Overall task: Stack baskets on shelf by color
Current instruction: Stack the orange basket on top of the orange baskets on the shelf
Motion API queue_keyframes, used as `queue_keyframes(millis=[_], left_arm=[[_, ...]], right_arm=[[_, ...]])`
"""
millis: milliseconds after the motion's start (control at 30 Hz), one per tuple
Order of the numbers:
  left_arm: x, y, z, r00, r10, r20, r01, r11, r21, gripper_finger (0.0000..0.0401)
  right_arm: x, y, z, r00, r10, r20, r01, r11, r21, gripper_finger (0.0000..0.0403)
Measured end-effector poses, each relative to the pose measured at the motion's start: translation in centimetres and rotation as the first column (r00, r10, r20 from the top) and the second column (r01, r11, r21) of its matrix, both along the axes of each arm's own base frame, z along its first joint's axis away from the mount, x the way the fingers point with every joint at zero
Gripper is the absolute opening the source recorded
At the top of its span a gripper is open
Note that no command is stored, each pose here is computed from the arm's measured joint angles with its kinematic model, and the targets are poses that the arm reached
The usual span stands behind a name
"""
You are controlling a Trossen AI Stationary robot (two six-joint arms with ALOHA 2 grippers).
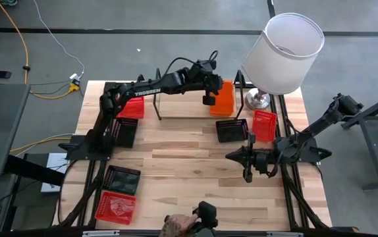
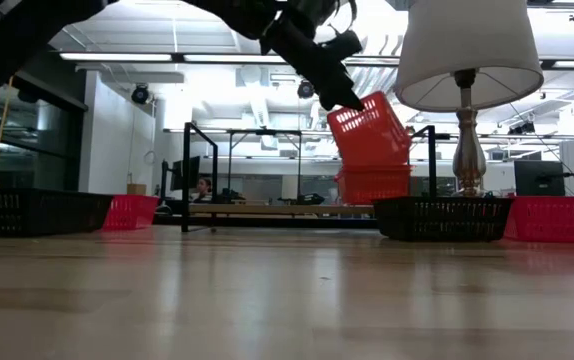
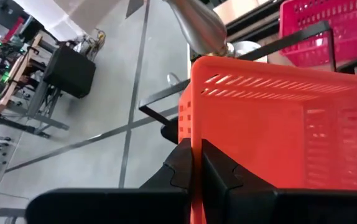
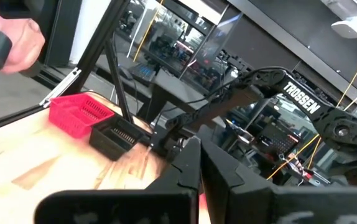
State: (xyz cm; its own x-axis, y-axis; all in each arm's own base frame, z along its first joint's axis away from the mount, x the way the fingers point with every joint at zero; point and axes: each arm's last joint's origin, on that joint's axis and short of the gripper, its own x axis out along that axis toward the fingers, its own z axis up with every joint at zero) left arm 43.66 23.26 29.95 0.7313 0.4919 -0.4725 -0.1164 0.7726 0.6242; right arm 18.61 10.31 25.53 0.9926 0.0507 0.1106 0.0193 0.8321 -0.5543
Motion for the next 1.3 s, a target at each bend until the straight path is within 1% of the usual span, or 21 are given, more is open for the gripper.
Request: queue_keyframes(millis=[200, 367, 500, 633, 733, 867, 933, 1033, 1300], left_arm=[[0.1, -0.1, 0.0, 1.000, -0.010, -0.002, 0.010, 1.000, 0.002, 0.0001], [0.1, -0.6, 0.4, 0.999, -0.003, -0.041, 0.006, 0.998, 0.060, 0.0001], [-0.2, -1.0, 1.7, 0.995, -0.021, -0.093, 0.027, 0.998, 0.060, 0.0001], [-0.4, -1.5, 2.1, 0.986, -0.040, -0.161, 0.048, 0.998, 0.046, 0.0001], [-0.6, -1.7, 2.7, 0.984, -0.048, -0.171, 0.056, 0.998, 0.041, 0.0001], [-0.5, -1.7, 2.5, 0.980, -0.095, -0.176, 0.102, 0.994, 0.028, 0.0001], [-0.5, -1.8, 2.5, 0.975, -0.114, -0.189, 0.124, 0.991, 0.043, 0.0001], [-0.7, -1.8, 2.3, 0.960, -0.141, -0.242, 0.160, 0.985, 0.060, 0.0001], [-0.7, -2.0, 2.2, 0.929, -0.236, -0.285, 0.270, 0.959, 0.088, 0.0001]], right_arm=[[0.0, 0.0, -0.1, 1.000, -0.003, -0.006, 0.003, 1.000, -0.016, 0.0000], [0.0, 0.0, -0.1, 1.000, -0.006, -0.006, 0.006, 1.000, -0.025, 0.0000], [0.0, 0.0, -0.1, 1.000, -0.006, -0.009, 0.006, 1.000, -0.029, 0.0000], [0.0, 0.0, -0.1, 1.000, -0.006, -0.010, 0.005, 1.000, -0.025, 0.0000], [0.0, 0.0, -0.1, 1.000, -0.006, -0.012, 0.006, 1.000, -0.027, 0.0000], [0.0, 0.0, -0.1, 1.000, -0.006, -0.013, 0.006, 1.000, -0.025, 0.0000], [0.0, 0.0, -0.1, 1.000, -0.005, -0.013, 0.005, 1.000, -0.017, 0.0000], [0.0, 0.0, -0.2, 1.000, -0.005, -0.018, 0.005, 1.000, -0.014, 0.0000], [0.0, 0.0, -0.2, 1.000, -0.005, -0.020, 0.004, 1.000, -0.012, 0.0000]])
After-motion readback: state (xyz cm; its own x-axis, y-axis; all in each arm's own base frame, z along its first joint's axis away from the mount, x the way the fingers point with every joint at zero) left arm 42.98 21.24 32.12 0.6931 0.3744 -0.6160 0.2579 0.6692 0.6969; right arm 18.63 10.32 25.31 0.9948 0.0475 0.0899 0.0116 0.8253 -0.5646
